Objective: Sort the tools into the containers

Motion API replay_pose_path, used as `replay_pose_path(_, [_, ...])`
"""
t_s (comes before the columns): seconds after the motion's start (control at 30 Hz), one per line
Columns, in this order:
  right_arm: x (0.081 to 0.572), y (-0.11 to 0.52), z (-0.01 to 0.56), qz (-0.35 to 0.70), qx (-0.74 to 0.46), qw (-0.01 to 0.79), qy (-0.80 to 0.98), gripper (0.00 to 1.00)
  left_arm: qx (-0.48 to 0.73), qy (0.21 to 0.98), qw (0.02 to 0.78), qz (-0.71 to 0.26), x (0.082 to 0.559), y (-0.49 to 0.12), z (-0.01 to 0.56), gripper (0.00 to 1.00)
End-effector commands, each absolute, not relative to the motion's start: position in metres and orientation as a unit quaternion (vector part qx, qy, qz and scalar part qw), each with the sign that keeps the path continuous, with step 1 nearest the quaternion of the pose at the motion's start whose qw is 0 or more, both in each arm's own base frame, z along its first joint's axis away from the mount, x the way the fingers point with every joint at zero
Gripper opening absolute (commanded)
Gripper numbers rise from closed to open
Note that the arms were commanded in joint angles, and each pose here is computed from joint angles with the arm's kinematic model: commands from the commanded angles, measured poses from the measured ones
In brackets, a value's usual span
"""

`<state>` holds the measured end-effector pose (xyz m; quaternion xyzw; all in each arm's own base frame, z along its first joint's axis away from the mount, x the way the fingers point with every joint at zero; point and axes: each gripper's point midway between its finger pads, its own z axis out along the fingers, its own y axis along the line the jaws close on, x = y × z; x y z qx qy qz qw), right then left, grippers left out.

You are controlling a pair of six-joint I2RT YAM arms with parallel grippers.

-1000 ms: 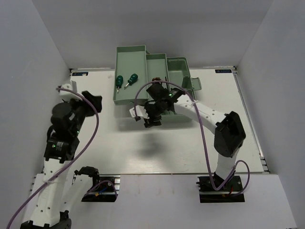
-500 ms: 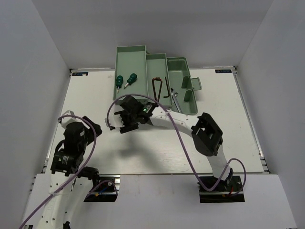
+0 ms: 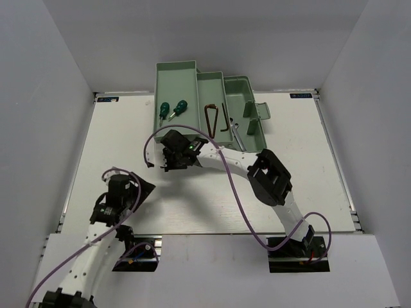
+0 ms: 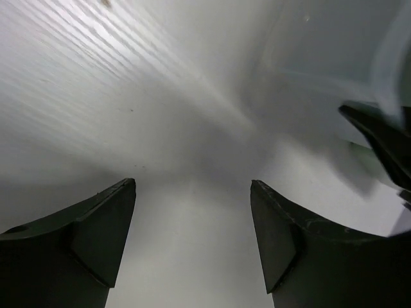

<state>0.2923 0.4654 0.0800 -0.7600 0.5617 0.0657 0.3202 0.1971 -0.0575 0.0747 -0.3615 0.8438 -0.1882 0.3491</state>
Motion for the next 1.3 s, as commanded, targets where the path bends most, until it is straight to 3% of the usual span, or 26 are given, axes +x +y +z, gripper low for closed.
replay_pose_path(0.0, [0.308, 0.481, 0.187, 0.039, -0.744, 0.43, 0.51, 0.0, -0.358, 0.817, 0.332, -0.308, 0.217, -0.097, 0.069, 0.82])
replay_pose_path(0.2, [0.309, 0.481, 0.253, 0.047, -0.72, 0.478, 0.5, 0.0, -0.351, 0.796, 0.337, -0.361, 0.24, -0.113, 0.066, 0.82])
replay_pose_path(0.53, [0.308, 0.472, 0.323, 0.056, -0.683, 0.537, 0.492, 0.0, -0.406, 0.813, 0.289, -0.303, 0.252, -0.104, 0.045, 0.78])
replay_pose_path(0.67, [0.31, 0.466, 0.332, 0.057, -0.674, 0.543, 0.498, 0.0, -0.427, 0.801, 0.299, -0.294, 0.253, -0.096, 0.038, 0.56])
replay_pose_path(0.77, [0.309, 0.463, 0.332, 0.063, -0.67, 0.54, 0.506, 0.0, -0.422, 0.79, 0.323, -0.305, 0.266, -0.096, 0.042, 0.16])
replay_pose_path(0.8, [0.307, 0.463, 0.329, 0.066, -0.674, 0.534, 0.507, 0.0, -0.417, 0.797, 0.316, -0.303, 0.268, -0.098, 0.034, 0.08])
replay_pose_path(0.87, [0.304, 0.462, 0.331, 0.074, -0.671, 0.533, 0.511, 0.0, -0.374, 0.785, 0.359, -0.339, 0.294, -0.108, 0.056, 0.09])
replay_pose_path(1.03, [0.296, 0.454, 0.312, 0.086, -0.676, 0.505, 0.529, 0.0, -0.309, 0.788, 0.338, -0.412, 0.328, -0.143, 0.048, 0.17])
replay_pose_path(1.2, [0.292, 0.448, 0.299, 0.088, -0.677, 0.491, 0.541, 0.0, -0.244, 0.737, 0.39, -0.496, 0.361, -0.164, 0.08, 0.26])
replay_pose_path(1.23, [0.292, 0.446, 0.296, 0.085, -0.679, 0.487, 0.543, 0.03, -0.242, 0.734, 0.393, -0.498, 0.364, -0.164, 0.083, 0.31])
replay_pose_path(1.27, [0.289, 0.446, 0.296, 0.086, -0.681, 0.485, 0.541, 0.42, -0.241, 0.737, 0.388, -0.498, 0.362, -0.165, 0.08, 0.32])
